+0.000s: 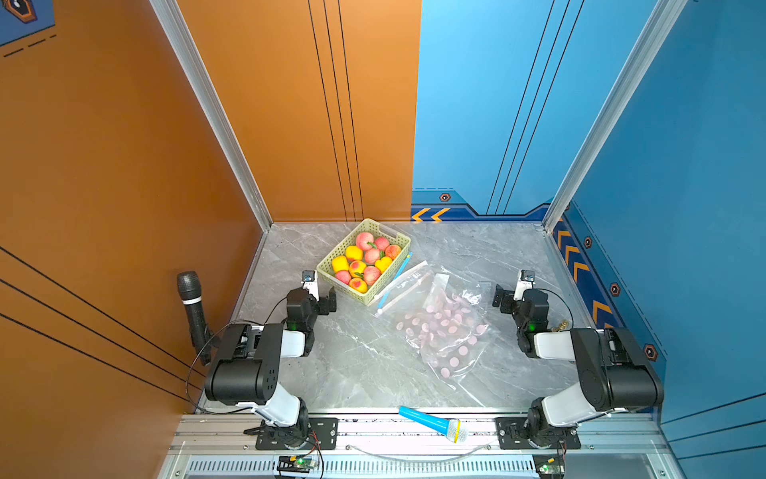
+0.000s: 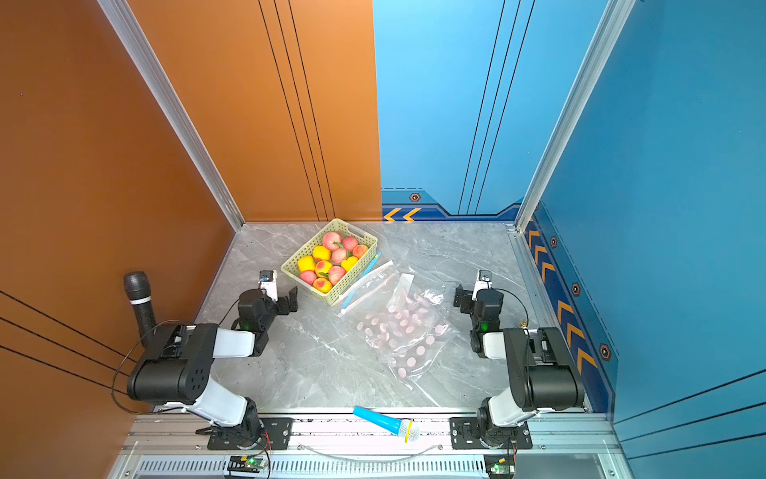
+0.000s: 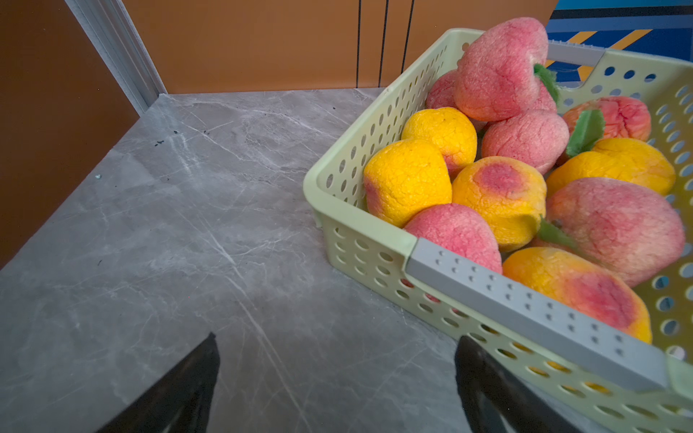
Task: Place the peach in a zip-top bag and seal the zipper
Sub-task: Open the zipper food storage bag.
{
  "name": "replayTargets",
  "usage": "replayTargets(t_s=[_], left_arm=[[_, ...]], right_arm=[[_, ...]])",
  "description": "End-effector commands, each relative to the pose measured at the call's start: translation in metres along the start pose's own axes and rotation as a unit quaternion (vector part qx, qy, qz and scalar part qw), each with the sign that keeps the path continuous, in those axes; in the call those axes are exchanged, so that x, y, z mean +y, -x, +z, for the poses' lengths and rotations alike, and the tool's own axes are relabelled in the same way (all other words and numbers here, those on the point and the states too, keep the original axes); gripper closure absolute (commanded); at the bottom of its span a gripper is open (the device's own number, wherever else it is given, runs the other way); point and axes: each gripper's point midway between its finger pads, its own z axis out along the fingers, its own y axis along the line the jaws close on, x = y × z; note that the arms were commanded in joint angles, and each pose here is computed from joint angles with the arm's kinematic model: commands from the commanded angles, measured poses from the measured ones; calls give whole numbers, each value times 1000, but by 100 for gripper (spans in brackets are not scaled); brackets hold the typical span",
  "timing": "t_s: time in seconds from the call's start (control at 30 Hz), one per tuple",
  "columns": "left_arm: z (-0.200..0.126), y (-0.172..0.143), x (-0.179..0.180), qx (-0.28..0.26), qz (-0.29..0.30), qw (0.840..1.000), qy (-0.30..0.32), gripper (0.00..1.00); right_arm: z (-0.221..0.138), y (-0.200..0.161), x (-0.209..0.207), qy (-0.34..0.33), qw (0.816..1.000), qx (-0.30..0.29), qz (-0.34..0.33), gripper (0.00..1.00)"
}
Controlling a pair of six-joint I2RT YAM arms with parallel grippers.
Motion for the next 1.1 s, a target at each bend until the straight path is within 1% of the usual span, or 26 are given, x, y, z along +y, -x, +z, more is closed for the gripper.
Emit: replayTargets(t_s=[0.0,0.67,0.77,0.9,1.07], left_arm=[[-1,7,0,-12,2,1000,1,2],[-1,8,0,-13,1,1000,1,2],[-2,8,4,-14,-5,1000,9,2],[-15,15,20,-44,-31,998,43,2],[-37,27,29,-78,-40,994,67,3]], right_arm=[[2,7,5,9,1000,-6,-5,0],[2,7,5,9,1000,-6,-5,0],[2,7,5,9,1000,-6,-5,0],[2,10,2,-1,1000,-8,-2,0],[-4,20,-2,-14,1000,2,2,0]])
